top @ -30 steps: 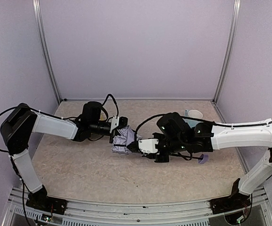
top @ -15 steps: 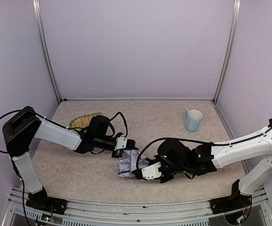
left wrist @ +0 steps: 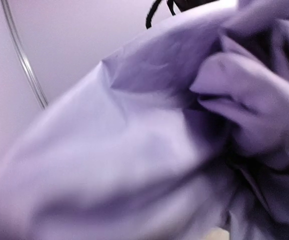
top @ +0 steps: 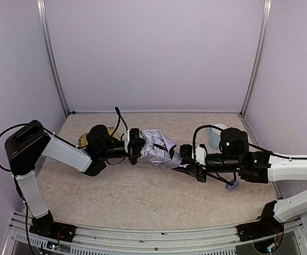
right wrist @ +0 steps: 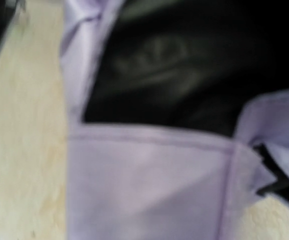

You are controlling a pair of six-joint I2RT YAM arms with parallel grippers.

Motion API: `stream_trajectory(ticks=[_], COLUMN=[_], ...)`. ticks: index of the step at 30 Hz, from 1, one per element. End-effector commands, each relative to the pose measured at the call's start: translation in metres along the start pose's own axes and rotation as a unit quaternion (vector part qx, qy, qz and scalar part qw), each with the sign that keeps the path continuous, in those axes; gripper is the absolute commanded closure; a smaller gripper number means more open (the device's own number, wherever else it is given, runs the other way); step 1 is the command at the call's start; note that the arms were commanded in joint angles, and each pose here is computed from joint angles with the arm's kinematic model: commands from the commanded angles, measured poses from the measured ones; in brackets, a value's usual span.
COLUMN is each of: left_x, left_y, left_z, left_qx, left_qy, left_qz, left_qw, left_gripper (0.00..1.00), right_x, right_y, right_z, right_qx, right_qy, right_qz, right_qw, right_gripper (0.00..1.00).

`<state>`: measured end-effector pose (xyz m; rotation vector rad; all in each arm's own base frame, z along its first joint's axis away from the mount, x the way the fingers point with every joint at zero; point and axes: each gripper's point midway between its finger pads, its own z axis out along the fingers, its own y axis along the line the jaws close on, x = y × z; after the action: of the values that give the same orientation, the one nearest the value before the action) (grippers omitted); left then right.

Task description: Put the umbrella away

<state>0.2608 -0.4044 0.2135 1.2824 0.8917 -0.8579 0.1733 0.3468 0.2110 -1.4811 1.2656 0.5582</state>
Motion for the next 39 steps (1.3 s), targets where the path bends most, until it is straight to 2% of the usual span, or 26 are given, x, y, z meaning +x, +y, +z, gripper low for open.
stream_trajectory(ticks=[1, 4, 7, 10, 13, 17, 21, 26, 28, 30, 35, 39], left_x=[-0.036, -0.039, -0.017, -0.007, 0.008, 0.034, 0.044, 0.071, 0.076, 0.073, 0.06, 0.073], left_y=[0.013, -0.002, -0.022, -0.026, -0.02, -0.002, 0.037, 0.07, 0.077, 0.083, 0.072, 0.037], left_z=[-0.021, -0.015, 0.001, 0.0, -0.012, -0.022, -0.032, -0.028, -0.021, -0.016, -0.003, 0.003], left_qx=[-0.033, -0.02, -0.002, -0.003, -0.017, -0.022, -0.041, -0.032, -0.025, -0.023, 0.005, 0.02], left_qy=[-0.086, -0.074, -0.006, 0.017, 0.037, 0.074, 0.089, 0.144, 0.15, 0.142, 0.123, 0.149], left_qz=[-0.076, -0.087, -0.083, -0.08, -0.08, -0.069, -0.045, -0.003, 0.015, 0.027, 0.053, 0.081], left_qw=[0.993, 0.993, 0.997, 0.997, 0.996, 0.995, 0.994, 0.989, 0.988, 0.989, 0.991, 0.985], left_gripper=[1.0, 1.0, 1.0, 1.0, 1.0, 1.0, 1.0, 1.0, 1.0, 1.0, 1.0, 1.0], right_x=[-0.037, -0.037, -0.044, -0.056, -0.08, -0.104, -0.095, -0.057, -0.04, -0.01, 0.091, 0.133], right_y=[-0.027, -0.053, -0.076, -0.09, -0.08, -0.045, -0.011, 0.051, 0.079, 0.107, 0.144, 0.138], right_z=[-0.027, -0.04, -0.039, -0.051, -0.071, -0.081, -0.072, -0.036, -0.022, -0.008, 0.009, 0.017], right_qx=[0.001, 0.032, 0.048, 0.04, 0.003, -0.127, -0.21, -0.261, -0.287, -0.31, -0.324, -0.264], right_qy=[-0.117, -0.132, -0.117, -0.14, -0.177, -0.189, -0.13, -0.016, 0.016, 0.075, 0.223, 0.25], right_qz=[0.093, 0.116, 0.128, 0.124, 0.061, 0.013, 0.025, -0.003, -0.016, -0.04, -0.09, -0.134], right_qw=[0.989, 0.984, 0.984, 0.982, 0.982, 0.974, 0.969, 0.965, 0.958, 0.947, 0.915, 0.922], right_gripper=[1.0, 1.0, 1.0, 1.0, 1.0, 1.0, 1.0, 1.0, 1.0, 1.0, 1.0, 1.0])
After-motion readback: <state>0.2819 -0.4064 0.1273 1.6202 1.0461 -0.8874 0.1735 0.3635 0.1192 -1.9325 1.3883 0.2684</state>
